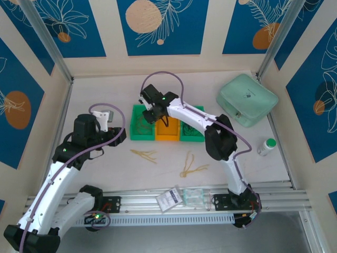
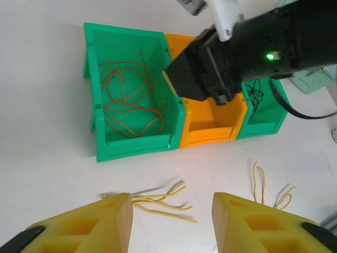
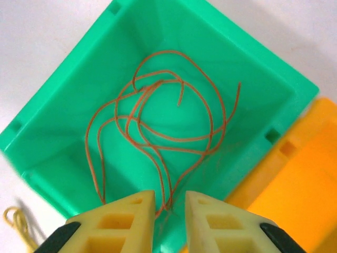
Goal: Untangle the cables
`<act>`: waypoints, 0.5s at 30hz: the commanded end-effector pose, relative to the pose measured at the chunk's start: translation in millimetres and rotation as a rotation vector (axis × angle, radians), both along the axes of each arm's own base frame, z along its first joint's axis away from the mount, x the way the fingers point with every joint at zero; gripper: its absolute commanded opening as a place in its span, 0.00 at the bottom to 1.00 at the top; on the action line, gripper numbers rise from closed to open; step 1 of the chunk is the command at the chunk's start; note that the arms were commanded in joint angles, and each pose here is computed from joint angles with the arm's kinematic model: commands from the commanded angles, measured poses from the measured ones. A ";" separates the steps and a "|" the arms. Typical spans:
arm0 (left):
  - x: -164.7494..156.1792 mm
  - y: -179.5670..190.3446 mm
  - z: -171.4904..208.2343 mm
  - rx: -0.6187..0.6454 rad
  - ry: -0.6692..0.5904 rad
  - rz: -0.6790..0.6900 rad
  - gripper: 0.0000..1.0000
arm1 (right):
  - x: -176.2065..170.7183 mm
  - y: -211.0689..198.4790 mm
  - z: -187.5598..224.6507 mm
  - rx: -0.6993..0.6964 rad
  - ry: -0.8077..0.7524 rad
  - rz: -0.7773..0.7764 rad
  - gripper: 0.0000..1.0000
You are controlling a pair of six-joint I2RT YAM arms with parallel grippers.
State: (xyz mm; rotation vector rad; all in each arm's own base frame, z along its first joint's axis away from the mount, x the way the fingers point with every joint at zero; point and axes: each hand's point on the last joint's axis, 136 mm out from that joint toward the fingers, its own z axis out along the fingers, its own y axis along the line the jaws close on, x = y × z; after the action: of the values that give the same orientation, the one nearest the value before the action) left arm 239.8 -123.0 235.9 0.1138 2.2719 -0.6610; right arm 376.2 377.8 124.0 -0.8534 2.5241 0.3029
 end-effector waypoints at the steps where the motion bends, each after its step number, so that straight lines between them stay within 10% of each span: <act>1: -2.6 -1.4 -0.8 -0.017 -0.002 -0.019 0.43 | -22.9 -1.9 51.7 0.148 -0.033 0.042 0.23; 15: -1.3 -7.3 -8.7 -0.072 0.030 -0.014 0.44 | -165.6 -24.3 18.0 0.435 0.352 0.166 0.23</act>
State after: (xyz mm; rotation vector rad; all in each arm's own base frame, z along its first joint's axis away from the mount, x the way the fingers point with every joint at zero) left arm 235.1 -126.6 223.8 0.1054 2.2913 -0.7021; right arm 231.9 339.9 153.0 -0.9336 2.4766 0.9224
